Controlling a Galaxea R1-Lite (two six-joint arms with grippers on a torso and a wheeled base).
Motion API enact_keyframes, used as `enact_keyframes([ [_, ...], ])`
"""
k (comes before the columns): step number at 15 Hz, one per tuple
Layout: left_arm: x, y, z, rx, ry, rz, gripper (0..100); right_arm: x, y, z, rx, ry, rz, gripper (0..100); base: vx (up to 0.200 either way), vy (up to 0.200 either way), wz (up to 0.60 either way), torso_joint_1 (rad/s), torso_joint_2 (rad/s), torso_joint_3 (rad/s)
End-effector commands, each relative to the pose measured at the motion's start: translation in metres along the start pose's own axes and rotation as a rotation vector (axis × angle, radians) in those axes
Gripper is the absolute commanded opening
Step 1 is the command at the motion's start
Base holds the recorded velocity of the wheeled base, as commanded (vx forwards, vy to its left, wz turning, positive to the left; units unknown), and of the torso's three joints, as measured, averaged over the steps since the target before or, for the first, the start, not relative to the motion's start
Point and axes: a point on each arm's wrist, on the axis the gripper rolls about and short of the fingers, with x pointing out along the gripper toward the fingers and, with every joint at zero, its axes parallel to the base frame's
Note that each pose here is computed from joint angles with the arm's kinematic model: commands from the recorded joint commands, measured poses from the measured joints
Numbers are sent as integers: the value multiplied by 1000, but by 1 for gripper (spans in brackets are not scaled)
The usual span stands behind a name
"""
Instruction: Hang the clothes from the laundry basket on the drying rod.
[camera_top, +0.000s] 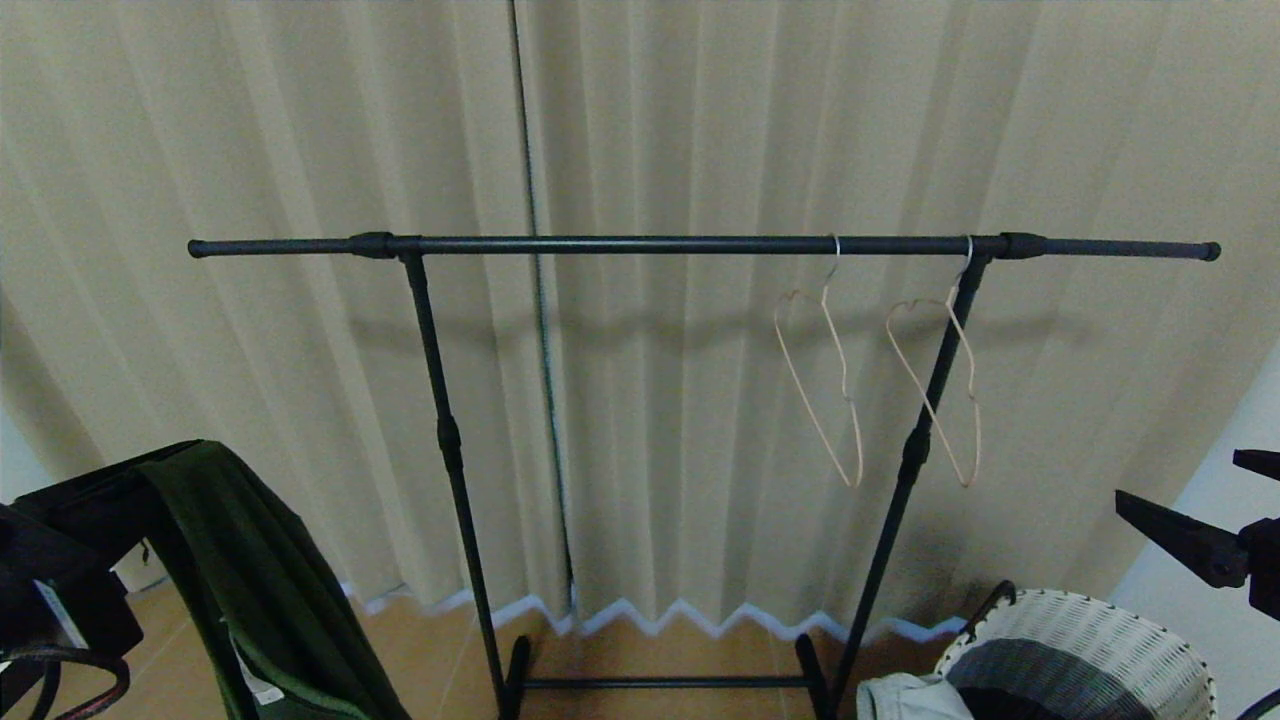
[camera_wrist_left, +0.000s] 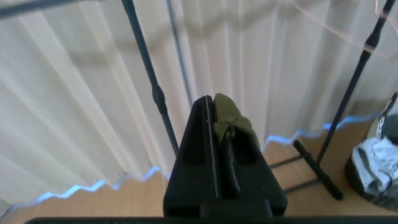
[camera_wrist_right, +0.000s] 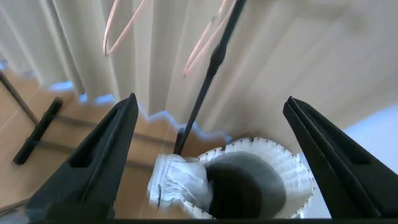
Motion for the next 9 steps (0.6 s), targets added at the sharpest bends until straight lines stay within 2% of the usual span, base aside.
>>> enact_keyframes([
  [1,0,0,-2,0,5,1,0,2,-3,4,13,8,-7,100,0,0,0,217,-500,-276],
  [3,0,0,-2,-2,5,1,0,5,-4,7,61,9,-10,100,0,0,0,100,-227,-127],
  [4,1,0,-2,0,10,0,0,7,-5,6,76,31,-53,100,0,0,0,46,-90,-51],
  [7,2,-1,-3,1,16,-1,0,12,-6,5,81,60,-101,100,0,0,0,9,-17,-7],
  [9,2,0,-2,2,11,0,0,12,-6,5,82,59,-103,100,200,0,0,7,-10,2],
])
